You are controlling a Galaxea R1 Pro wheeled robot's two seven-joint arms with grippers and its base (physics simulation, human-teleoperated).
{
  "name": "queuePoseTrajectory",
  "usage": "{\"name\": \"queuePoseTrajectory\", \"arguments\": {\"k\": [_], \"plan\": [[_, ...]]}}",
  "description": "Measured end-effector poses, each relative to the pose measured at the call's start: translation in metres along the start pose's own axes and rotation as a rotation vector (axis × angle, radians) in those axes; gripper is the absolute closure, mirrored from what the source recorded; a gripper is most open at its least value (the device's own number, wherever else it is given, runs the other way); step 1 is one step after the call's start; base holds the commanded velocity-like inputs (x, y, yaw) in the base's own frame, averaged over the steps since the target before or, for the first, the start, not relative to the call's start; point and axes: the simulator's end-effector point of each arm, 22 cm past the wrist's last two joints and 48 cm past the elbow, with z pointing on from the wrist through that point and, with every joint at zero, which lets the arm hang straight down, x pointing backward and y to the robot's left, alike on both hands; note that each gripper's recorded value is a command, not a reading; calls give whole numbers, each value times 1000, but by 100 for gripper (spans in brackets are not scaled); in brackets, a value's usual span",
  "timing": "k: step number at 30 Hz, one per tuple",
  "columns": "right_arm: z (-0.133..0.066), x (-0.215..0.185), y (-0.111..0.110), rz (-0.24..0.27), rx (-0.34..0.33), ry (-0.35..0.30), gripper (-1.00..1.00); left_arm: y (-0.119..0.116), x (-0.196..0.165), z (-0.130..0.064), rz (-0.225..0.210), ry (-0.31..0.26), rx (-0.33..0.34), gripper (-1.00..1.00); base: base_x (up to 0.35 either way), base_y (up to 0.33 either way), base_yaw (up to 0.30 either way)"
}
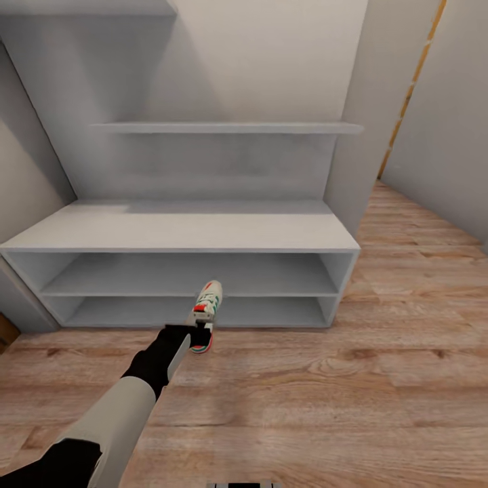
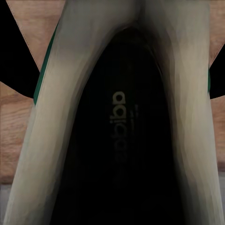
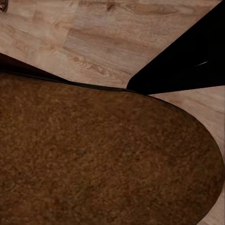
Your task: Pick up the two gym shoes and the two sandals from the corridor floor and place them onto the hallstand (shoe rack) in the corridor, making sure they are on the rack and not on the floor. Arrange them so the two gym shoes are next to each other and the two sandals are next to each other.
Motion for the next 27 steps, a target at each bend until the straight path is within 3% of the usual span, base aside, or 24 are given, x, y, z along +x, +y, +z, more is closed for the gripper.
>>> {"name": "queuePoseTrajectory", "arguments": {"k": [27], "plan": [[0, 1, 1, -2, -1, 2, 100, 0, -2, 0, 3, -3, -1, 100, 272, -142, 0]]}}
